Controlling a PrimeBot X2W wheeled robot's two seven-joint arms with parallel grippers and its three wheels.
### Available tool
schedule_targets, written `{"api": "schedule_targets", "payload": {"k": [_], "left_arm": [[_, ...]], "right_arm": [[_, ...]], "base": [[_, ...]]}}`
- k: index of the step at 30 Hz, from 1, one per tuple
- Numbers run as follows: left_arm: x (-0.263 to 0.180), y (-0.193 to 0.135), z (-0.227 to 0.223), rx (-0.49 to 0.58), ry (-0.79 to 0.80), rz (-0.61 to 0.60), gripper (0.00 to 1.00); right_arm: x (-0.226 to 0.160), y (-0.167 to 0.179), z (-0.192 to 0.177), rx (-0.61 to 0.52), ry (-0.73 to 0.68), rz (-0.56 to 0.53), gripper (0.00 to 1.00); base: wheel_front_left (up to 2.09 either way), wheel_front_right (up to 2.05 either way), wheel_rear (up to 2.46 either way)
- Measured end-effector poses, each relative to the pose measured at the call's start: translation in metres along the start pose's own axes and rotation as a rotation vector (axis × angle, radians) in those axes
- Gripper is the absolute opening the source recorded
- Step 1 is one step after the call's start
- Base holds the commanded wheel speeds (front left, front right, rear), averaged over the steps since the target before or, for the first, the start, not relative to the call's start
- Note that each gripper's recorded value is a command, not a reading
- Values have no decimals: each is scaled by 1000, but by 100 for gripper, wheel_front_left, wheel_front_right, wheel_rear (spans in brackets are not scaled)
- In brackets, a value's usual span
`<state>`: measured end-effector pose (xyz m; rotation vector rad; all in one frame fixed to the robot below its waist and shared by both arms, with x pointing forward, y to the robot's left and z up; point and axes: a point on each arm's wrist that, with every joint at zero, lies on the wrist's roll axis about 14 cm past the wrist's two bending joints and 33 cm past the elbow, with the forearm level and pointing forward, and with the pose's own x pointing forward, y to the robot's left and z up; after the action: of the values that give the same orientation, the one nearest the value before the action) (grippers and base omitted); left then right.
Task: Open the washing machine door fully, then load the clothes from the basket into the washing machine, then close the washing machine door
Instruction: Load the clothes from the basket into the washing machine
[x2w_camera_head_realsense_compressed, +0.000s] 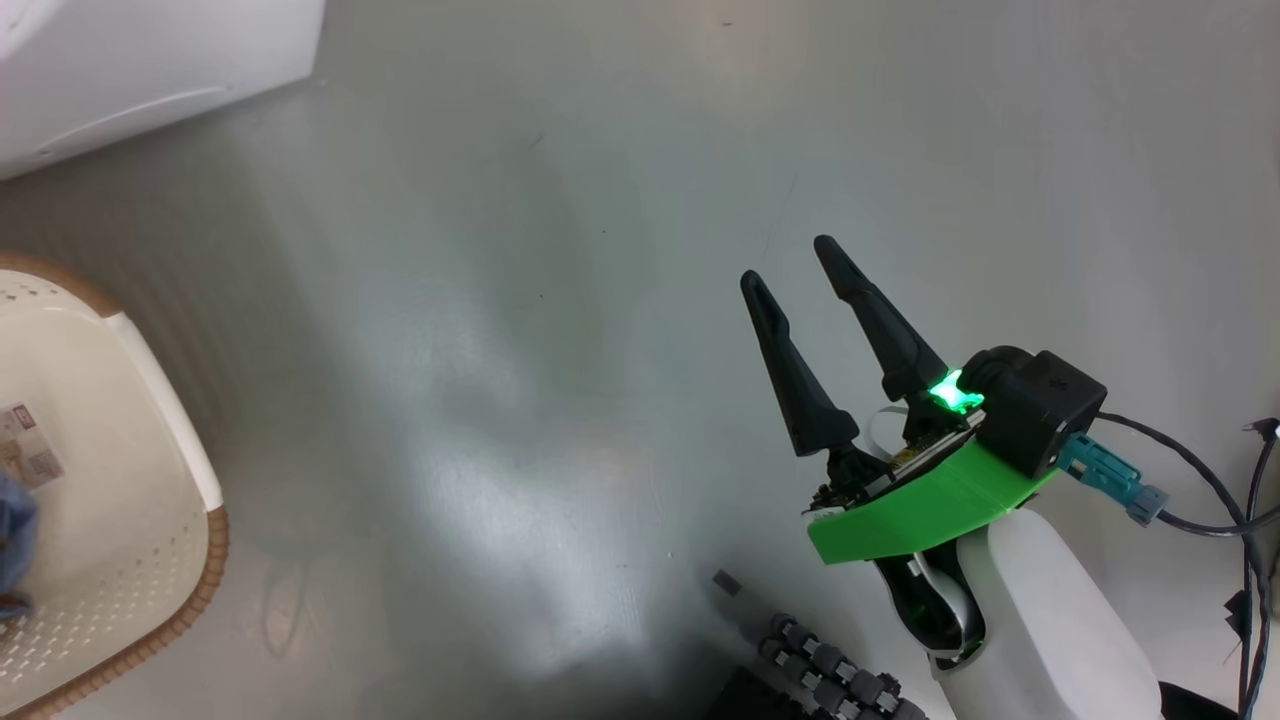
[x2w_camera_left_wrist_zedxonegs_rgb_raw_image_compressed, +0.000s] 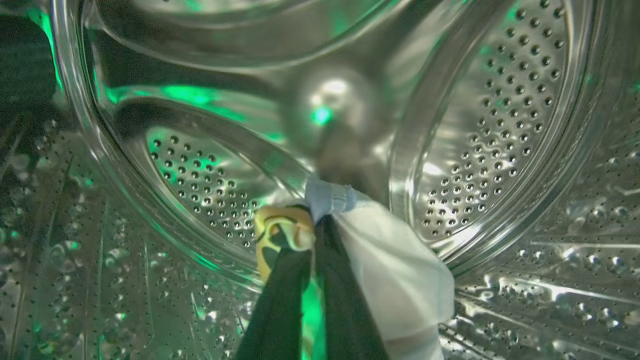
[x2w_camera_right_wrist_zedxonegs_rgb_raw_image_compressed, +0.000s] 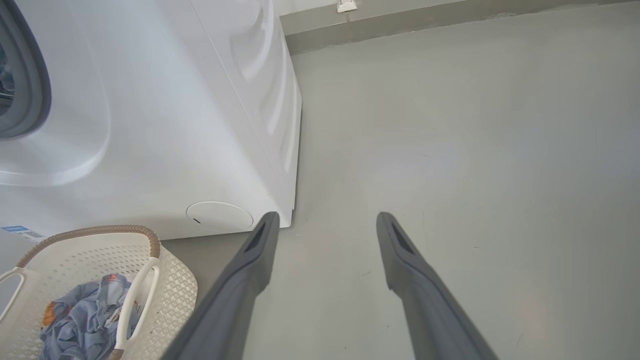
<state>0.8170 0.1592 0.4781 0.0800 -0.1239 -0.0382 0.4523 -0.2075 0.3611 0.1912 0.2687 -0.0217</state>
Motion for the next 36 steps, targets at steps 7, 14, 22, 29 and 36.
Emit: {"api": "schedule_targets", "payload": {"k": [7, 14, 22, 29, 36], "left_arm": [[-12, -4, -61, -77, 268, -19, 0], [-20, -5, -73, -108, 348, -21, 87], [-41, -17, -84, -142, 400, -48, 100], [-64, -25, -73, -150, 351, -72, 100], [-102, -29, -60, -183, 297, -87, 100]], "right_arm": [[3, 4, -3, 8, 5, 13, 100], [8, 10, -1, 3, -5, 33, 100], [8, 14, 8, 5, -29, 46, 100], [6, 19, 25, -1, -73, 56, 100], [-8, 20, 39, -8, -103, 49, 100]], "base": [[0, 0, 0], [0, 0, 0], [0, 0, 0], [0, 0, 0], [0, 0, 0]]}}
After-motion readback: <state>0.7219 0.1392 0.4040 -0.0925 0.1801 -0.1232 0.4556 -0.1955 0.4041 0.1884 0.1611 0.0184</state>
